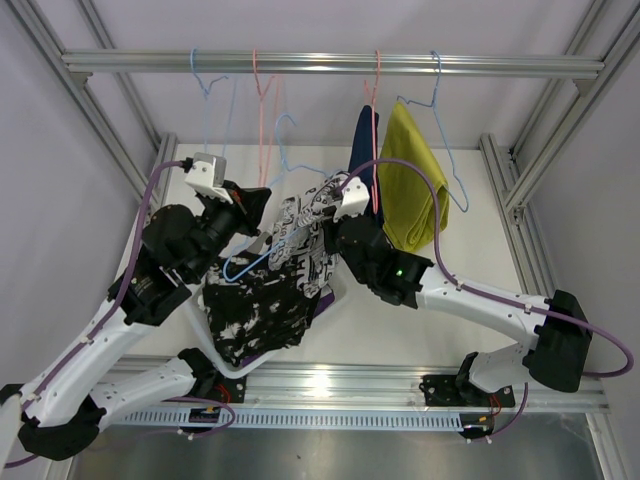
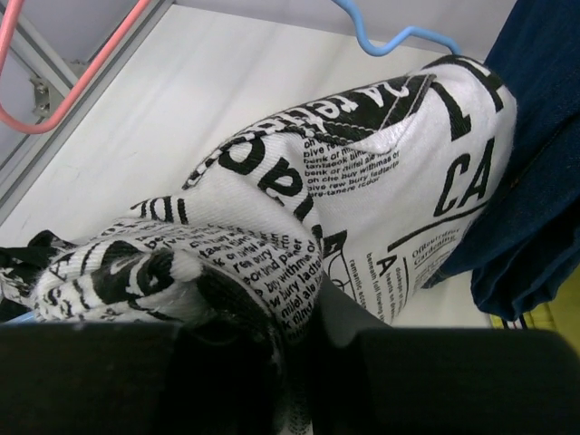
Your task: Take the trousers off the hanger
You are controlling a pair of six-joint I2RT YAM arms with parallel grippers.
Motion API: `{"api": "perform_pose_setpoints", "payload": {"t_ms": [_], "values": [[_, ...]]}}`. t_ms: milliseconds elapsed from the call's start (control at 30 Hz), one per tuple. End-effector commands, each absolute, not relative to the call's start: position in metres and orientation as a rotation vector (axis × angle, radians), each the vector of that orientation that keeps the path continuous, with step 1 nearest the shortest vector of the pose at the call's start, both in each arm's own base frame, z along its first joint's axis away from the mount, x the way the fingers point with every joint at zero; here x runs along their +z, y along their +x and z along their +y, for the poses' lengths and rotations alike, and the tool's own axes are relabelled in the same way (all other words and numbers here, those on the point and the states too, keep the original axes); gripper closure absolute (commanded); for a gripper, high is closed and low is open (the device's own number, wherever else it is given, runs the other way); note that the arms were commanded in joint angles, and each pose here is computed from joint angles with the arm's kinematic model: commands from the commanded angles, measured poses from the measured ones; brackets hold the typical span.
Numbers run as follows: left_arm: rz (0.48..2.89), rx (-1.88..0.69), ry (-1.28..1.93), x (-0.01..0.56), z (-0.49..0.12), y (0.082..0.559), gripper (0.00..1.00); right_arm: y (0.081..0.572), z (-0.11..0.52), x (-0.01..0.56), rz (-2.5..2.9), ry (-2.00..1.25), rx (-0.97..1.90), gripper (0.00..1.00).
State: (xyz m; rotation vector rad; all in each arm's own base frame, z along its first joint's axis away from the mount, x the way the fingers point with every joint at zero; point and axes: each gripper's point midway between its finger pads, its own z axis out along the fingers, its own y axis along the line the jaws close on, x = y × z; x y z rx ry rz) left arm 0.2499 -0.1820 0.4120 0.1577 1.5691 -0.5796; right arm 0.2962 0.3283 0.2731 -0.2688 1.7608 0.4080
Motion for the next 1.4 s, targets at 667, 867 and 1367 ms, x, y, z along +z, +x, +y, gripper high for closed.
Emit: {"api": "perform_pose_setpoints", "payload": {"t_ms": [667,867,1367], "values": [[1.486,-0.607,0.156,0.436,-0.179,0.245,0.99,0.292,0.293,0.344,1.651,-0.144,0.467,1.00],[1.484,-0.609,0.157,0.436,-0.179,0.245,0.99,0.280,0.267,0.386,1.610,-0.130,0.446,1.00],[1.487,-0.611,0.159,0.436,-0.180,0.245,1.00,0.268,0.237,0.413,1.580,-0.092,0.436,1.00]]}}
